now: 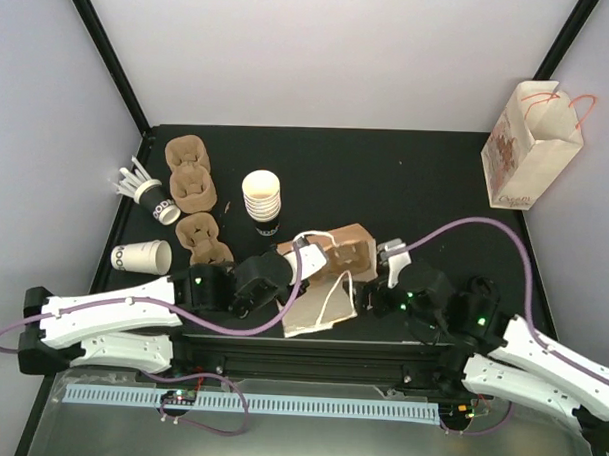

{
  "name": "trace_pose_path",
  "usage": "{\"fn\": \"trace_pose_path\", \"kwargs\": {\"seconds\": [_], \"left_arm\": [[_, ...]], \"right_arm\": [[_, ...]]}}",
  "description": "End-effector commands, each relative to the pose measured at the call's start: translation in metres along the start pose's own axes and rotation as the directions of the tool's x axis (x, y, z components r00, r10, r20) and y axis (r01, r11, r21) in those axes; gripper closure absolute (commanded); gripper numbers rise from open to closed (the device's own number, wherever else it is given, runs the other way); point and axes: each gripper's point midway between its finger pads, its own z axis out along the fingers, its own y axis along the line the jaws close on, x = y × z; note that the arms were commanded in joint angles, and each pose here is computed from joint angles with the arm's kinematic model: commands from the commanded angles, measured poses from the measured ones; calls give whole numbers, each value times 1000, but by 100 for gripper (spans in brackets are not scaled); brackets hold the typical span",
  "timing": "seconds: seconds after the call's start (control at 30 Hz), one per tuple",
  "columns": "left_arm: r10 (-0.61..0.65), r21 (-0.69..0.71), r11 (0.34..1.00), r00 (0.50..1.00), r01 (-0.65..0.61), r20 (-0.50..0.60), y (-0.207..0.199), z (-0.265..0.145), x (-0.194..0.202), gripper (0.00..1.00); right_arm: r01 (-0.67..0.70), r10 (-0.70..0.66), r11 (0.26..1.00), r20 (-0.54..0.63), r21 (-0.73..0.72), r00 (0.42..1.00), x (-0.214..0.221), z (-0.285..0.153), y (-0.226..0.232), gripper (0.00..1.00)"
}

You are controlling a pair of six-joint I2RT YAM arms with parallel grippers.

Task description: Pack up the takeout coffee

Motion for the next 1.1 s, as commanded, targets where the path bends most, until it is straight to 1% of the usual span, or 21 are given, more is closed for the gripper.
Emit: {"fn": "trace_pose_path", "kwargs": {"seconds": [0.0, 0.1, 0.23, 0.3, 0.4, 0.57, 0.7, 0.87, 1.07], "left_arm": [[-173, -52, 983, 984, 175, 43, 27, -11, -44, 99], [-249, -33, 968, 968, 250, 14, 36, -4, -53, 99], [-356, 13, 934, 933, 357, -50, 47, 11, -58, 98], [-398, 16, 916, 913, 401, -93, 52, 20, -57, 98], [-429, 3, 900, 889, 435, -161, 55, 38, -51, 98], [-478, -4, 872, 848, 490, -227, 59, 62, -50, 99], [-514, 1, 846, 816, 533, -263, 61, 80, -50, 98], [-575, -9, 803, 769, 596, -278, 75, 103, -47, 98], [-612, -11, 767, 727, 641, -311, 87, 130, -36, 98]], "right_arm": [[-78, 69, 996, 210, 33, 975, -71, -50, 5, 0], [-80, 52, 991, 247, 104, 968, -98, -70, 0, 0], [-45, -7, 975, 233, 216, 972, -120, -79, -5, 0], [-35, -28, 969, 250, 243, 968, -133, -85, -6, 0], [-11, -63, 968, 285, 252, 956, -152, -91, -1, 0], [2, -106, 956, 338, 293, 935, -185, -102, 2, 0], [-50, -107, 928, 392, 369, 914, -204, -113, -7, 0], [-71, -107, 926, 437, 372, 893, -210, -126, -10, 0], [-78, -80, 935, 418, 347, 905, -187, -121, -17, 0]]}}
